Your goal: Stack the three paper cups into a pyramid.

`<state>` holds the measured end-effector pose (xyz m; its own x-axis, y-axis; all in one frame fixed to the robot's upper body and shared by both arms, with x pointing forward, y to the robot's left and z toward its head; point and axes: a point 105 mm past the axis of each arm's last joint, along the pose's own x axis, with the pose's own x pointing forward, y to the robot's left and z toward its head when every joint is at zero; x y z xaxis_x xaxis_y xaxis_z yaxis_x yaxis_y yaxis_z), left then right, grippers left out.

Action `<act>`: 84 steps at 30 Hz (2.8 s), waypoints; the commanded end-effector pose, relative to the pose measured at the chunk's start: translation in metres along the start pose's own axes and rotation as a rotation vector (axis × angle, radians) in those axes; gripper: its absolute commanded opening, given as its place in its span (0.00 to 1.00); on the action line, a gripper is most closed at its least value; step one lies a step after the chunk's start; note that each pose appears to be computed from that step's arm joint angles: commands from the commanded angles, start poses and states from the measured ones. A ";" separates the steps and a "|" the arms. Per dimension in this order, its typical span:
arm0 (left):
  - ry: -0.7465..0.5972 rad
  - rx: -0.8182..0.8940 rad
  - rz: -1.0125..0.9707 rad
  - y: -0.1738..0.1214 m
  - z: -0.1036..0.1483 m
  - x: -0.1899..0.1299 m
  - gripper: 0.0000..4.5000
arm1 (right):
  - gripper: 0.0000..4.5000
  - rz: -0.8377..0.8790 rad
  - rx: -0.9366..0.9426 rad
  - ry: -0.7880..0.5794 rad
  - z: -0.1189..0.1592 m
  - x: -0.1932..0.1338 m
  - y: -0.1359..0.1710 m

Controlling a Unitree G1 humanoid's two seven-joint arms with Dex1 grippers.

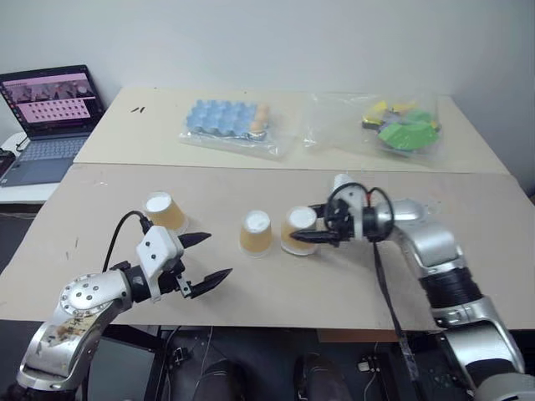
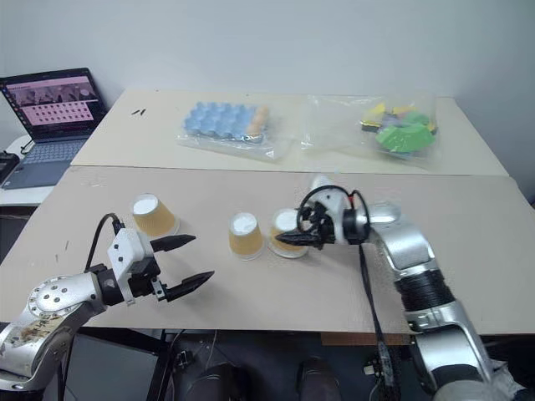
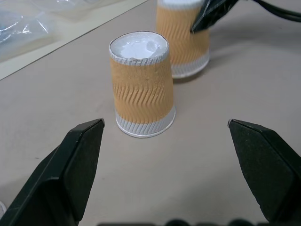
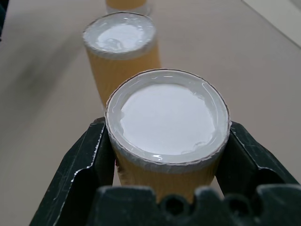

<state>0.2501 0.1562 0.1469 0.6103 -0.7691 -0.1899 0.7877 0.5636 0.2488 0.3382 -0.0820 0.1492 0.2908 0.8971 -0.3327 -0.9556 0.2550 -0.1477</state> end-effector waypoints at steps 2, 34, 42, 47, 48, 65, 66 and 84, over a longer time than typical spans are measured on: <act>-0.017 0.028 0.012 0.000 0.009 -0.004 1.00 | 0.59 0.021 -0.089 -0.038 0.020 0.009 0.005; 0.108 -0.056 0.507 0.057 -0.037 -0.084 1.00 | 1.00 -0.102 -0.099 -0.226 0.097 -0.064 0.020; 0.097 0.011 0.411 0.091 -0.034 -0.058 1.00 | 1.00 -0.179 -0.081 -0.190 0.086 -0.070 0.017; 0.073 0.015 0.381 0.118 -0.034 -0.036 1.00 | 1.00 -0.233 -0.085 -0.180 0.085 -0.079 0.014; 0.064 0.009 0.379 0.123 -0.033 -0.033 1.00 | 1.00 -0.236 -0.085 -0.178 0.085 -0.081 0.015; -0.038 -0.203 0.298 0.136 -0.030 0.010 1.00 | 1.00 -0.205 -0.043 -0.096 0.063 -0.077 0.032; -0.037 -0.211 0.291 0.135 -0.030 0.010 1.00 | 1.00 -0.196 -0.043 -0.091 0.062 -0.076 0.034; -0.074 -0.137 0.264 0.136 -0.008 0.021 0.69 | 1.00 -0.210 -0.026 -0.070 0.050 -0.073 0.031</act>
<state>0.3666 0.2320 0.1392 0.8106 -0.5694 -0.1367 0.5813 0.8107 0.0704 0.2854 -0.1213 0.2076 0.4660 0.8490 -0.2489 -0.8834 0.4309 -0.1840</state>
